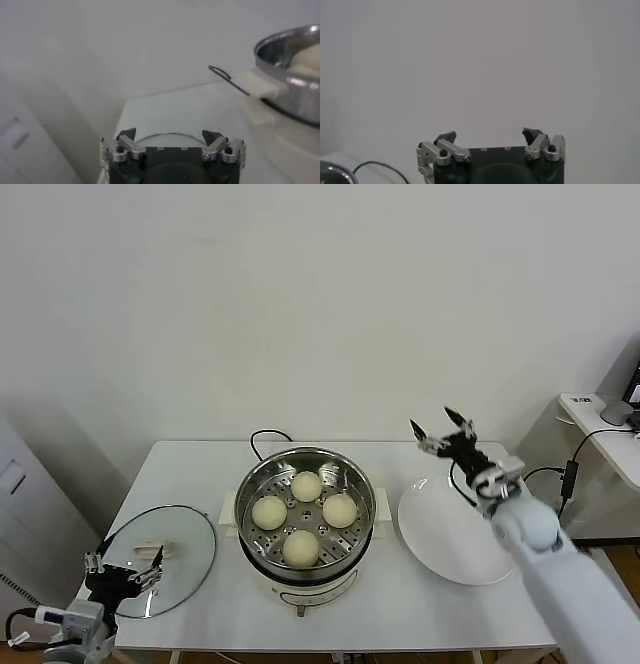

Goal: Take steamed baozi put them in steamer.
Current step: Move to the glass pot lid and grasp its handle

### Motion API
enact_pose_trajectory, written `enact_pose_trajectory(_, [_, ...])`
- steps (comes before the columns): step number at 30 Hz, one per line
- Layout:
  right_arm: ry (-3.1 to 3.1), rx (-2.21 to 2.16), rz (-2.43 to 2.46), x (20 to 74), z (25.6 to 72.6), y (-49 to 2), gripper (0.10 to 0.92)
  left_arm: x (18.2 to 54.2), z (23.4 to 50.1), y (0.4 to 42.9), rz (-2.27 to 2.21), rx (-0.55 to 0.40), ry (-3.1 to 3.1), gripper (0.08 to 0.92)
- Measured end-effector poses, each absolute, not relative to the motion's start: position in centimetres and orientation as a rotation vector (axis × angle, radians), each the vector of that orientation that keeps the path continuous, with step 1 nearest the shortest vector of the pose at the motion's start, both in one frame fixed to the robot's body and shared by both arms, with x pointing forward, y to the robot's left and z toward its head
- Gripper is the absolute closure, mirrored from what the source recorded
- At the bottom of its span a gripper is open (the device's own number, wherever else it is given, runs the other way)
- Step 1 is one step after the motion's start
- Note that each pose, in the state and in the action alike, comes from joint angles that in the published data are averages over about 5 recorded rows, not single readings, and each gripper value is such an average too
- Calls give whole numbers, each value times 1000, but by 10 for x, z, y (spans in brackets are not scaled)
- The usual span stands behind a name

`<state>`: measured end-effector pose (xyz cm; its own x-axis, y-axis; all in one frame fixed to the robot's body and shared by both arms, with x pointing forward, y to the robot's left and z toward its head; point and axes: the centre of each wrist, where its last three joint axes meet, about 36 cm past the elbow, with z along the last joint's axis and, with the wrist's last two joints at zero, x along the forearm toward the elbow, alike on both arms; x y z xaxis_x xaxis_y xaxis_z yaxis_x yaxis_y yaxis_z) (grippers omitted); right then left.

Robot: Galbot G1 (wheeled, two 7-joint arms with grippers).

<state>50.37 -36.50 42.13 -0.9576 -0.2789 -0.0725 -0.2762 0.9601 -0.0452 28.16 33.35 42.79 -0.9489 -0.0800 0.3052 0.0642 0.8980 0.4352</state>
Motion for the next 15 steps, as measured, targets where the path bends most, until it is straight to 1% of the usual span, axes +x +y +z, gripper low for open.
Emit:
enact_pose_trajectory(7, [3087,-248,6,459,373,-374,200,275,394,352,-1077,-5,-2703,177])
enact_pose_trajectory(15, [3120,-134,9,429,346,-381,200,272,353,377,-1507,-67,-2584,177])
